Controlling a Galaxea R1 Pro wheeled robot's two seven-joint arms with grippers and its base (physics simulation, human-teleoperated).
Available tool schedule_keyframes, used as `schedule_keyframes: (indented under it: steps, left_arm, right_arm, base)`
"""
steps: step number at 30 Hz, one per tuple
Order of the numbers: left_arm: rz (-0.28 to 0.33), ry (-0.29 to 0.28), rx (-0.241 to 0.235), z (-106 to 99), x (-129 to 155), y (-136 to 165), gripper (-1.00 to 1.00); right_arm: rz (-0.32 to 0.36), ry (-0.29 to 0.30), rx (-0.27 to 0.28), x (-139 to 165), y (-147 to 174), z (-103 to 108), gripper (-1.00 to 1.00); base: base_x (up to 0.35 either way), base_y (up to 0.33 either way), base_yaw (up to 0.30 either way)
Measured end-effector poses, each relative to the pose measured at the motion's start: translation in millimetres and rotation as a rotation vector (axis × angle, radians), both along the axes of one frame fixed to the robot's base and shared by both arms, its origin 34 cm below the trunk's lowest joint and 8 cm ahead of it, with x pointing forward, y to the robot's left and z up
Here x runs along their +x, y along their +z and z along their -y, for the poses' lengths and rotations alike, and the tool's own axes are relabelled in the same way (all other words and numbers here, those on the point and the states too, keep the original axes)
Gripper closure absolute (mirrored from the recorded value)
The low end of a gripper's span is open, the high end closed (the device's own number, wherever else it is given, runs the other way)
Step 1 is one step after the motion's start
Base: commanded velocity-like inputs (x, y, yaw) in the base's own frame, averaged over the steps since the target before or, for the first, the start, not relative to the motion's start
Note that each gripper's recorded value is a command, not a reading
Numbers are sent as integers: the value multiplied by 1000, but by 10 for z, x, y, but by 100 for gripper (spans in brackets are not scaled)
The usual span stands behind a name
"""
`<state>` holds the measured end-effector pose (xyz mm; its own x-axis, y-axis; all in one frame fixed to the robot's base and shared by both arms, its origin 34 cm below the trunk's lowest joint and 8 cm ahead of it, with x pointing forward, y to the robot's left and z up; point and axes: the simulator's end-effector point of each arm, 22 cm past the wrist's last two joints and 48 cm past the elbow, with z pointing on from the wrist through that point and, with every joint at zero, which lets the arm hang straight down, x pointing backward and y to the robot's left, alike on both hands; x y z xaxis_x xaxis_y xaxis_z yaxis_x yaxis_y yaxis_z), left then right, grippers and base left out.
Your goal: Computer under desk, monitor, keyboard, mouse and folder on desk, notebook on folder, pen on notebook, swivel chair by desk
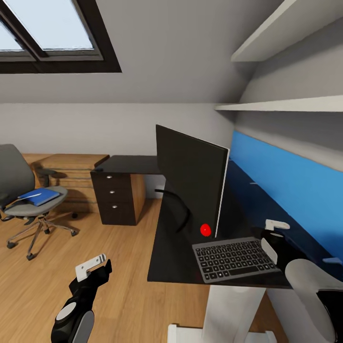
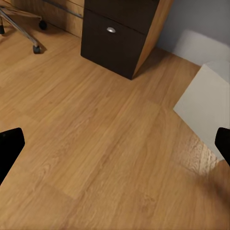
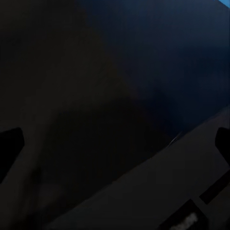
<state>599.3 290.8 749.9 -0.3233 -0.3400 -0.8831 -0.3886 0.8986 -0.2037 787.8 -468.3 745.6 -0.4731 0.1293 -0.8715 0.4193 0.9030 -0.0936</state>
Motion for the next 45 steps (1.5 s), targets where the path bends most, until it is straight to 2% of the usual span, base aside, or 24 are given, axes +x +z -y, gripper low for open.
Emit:
schedule_keyframes:
  steps: [17, 25, 45]
  left_arm:
    - [-13, -5, 2, 2, -10, -90, -100]
    - [-13, -6, 0, 13, -12, -88, -100]
    - [-21, -7, -1, 17, -21, -128, -100]
  right_arm:
    - [-3, -8, -17, -9, -28, 17, -100]
    - [-39, -79, -57, -101, -7, 150, -100]
    - [-43, -84, -68, -111, -1, 170, -100]
  base:
    - [-41, 0, 0]
    - [-30, 0, 0]
    - [-111, 26, 0]
